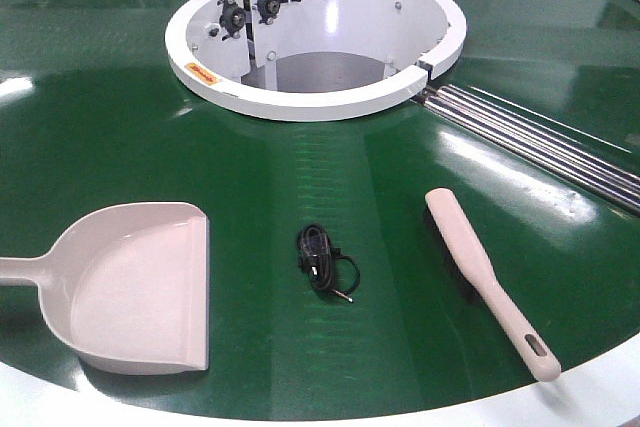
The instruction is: Clean and inspect green conveyor with broom and dustpan
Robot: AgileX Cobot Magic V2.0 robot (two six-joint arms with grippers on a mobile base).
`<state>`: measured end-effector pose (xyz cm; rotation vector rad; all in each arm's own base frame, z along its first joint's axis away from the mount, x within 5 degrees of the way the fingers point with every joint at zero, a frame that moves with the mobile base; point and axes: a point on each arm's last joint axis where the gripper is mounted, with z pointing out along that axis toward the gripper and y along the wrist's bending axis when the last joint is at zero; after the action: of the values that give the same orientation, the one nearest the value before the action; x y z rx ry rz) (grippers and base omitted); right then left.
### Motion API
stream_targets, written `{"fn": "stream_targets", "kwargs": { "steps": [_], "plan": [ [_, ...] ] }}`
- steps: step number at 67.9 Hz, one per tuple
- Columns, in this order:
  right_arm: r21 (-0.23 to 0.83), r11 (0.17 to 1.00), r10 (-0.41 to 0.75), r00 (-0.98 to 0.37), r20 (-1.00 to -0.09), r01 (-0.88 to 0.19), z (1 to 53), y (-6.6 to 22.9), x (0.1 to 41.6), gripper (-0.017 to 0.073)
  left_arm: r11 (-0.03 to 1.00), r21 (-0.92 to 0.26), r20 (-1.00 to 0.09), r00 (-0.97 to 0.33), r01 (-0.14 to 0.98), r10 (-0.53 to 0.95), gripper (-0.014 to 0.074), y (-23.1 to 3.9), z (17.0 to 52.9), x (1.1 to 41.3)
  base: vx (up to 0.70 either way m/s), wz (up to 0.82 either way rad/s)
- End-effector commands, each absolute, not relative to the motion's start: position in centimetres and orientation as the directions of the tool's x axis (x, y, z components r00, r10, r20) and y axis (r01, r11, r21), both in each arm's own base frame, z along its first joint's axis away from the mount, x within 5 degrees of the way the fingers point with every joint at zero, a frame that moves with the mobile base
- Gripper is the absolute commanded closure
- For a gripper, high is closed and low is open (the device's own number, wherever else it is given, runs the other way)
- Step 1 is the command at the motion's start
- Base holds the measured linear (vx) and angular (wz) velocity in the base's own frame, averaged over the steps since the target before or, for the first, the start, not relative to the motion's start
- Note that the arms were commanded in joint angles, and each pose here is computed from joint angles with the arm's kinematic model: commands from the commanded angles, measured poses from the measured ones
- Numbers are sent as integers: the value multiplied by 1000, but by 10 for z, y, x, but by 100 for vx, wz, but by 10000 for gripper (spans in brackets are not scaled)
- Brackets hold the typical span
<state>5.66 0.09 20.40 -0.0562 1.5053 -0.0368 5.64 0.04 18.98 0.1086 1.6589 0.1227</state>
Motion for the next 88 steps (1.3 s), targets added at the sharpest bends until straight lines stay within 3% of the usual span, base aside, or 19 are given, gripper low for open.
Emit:
{"fn": "stream_targets", "kwargs": {
  "steps": [1, 36, 44, 53, 63, 78, 88],
  "plan": [
    [-69, 998, -70, 125, -990, 14, 205, -1, 56, 560, 992, 129, -991, -23, -18, 128, 600, 1, 191, 56, 0, 0],
    [-68, 997, -70, 145, -987, 19, 207, -1, 56, 560, 995, 90, -992, 87, -42, 93, 600, 2, 202, 56, 0, 0],
    [-78, 996, -84, 210, -974, 39, 213, -2, 55, 560, 995, 76, -976, 197, -66, 88, 600, 3, 212, 54, 0, 0],
    [-87, 994, -104, 299, -949, 68, 222, -4, 52, 560, 993, -94, -922, 382, -76, -58, 600, 9, 229, 50, 0, 0],
    [-83, 994, -104, 355, -929, 74, 241, -4, 48, 560, 992, -111, -894, 442, -67, -70, 600, 9, 255, 45, 0, 0],
    [-66, 995, -96, 493, -865, 78, 298, -3, 29, 560, 996, -89, -880, 469, -20, -70, 599, 4, 326, 28, 0, 0],
    [-80, 996, -87, 399, -913, 34, 328, 0, 28, 560, 1000, -19, -923, 385, -6, -16, 594, -1, 374, 24, 0, 0]
  ]
}}
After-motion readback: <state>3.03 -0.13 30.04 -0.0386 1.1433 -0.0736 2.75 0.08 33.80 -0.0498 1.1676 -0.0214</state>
